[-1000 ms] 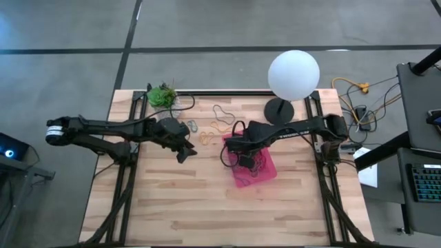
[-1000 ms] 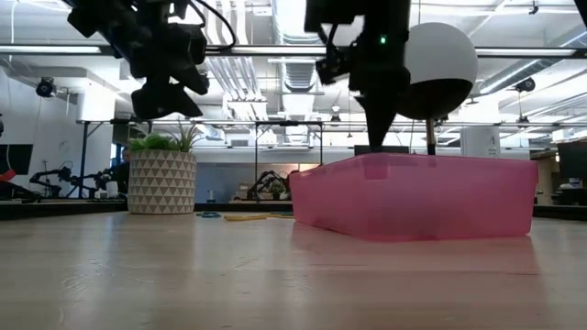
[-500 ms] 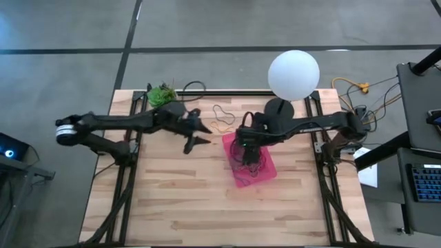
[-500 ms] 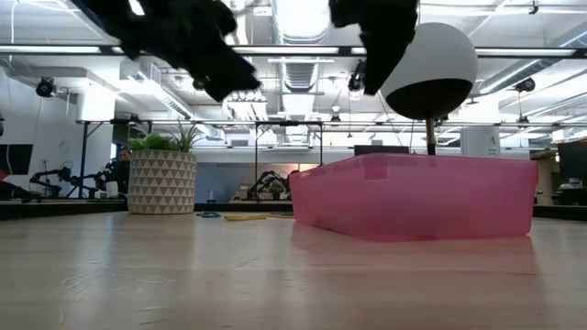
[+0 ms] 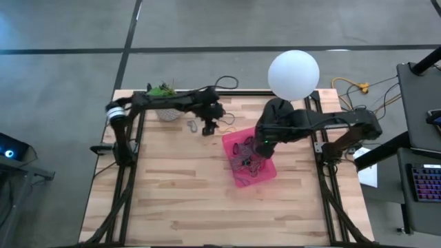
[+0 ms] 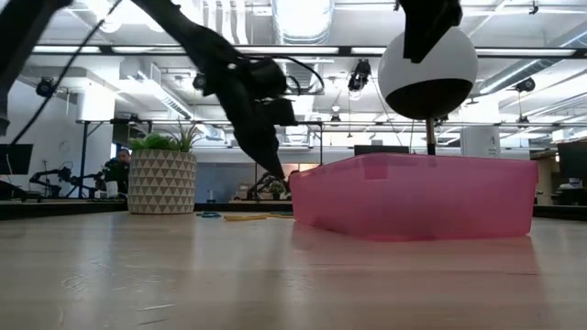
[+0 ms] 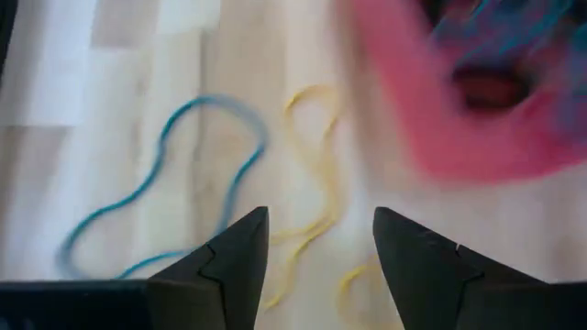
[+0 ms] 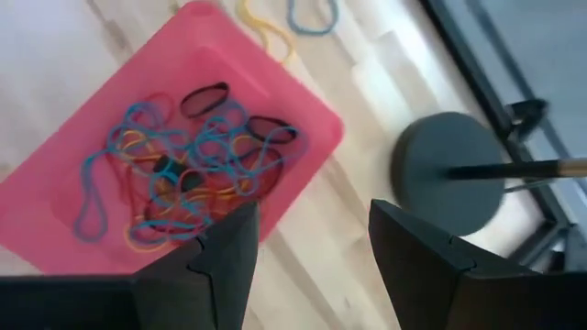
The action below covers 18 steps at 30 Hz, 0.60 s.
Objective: Pick and place rubber bands into bin
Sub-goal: Put the blue rubber band into the pink bin
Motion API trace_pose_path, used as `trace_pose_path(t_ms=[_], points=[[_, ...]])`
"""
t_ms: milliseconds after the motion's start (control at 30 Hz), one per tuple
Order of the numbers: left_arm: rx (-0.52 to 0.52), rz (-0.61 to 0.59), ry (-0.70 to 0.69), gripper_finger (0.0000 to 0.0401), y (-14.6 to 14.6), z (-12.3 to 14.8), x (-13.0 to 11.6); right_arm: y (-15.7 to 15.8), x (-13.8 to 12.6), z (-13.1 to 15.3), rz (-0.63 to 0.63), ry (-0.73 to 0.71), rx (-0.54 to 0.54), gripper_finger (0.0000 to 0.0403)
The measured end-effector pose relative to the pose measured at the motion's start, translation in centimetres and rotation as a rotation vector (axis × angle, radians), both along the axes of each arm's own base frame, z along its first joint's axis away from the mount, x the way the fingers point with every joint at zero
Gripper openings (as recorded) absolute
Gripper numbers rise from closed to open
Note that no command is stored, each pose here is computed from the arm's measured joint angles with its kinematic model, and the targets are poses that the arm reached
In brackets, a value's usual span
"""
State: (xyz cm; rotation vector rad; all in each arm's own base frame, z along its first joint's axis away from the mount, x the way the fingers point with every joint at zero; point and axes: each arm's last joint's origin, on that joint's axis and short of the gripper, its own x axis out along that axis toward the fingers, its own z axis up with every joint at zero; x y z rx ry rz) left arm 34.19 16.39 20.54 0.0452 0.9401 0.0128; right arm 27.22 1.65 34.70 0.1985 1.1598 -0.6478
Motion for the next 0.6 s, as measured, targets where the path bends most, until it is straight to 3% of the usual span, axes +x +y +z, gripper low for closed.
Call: trace_pose_path(t_ms=[133,267,600], points=[[0.095,-0.062,0.158,0.0182,1.4,0.3,1.8,-0.3,-0.8,0.7,-0.007,-0.022,-0.06,0.0194],[0.13,-0.126,0.201,0.0182,2.7,0.0,3.1,-0.5,-1.5,1.2,-0.003,-0.03,-0.12,0.0194],[0.115,-0.149,0.269,0.0182,4.6,-2.4,4.7,-0.8,-2.6,1.6,-0.004,-0.043,-0.15,0.0194]])
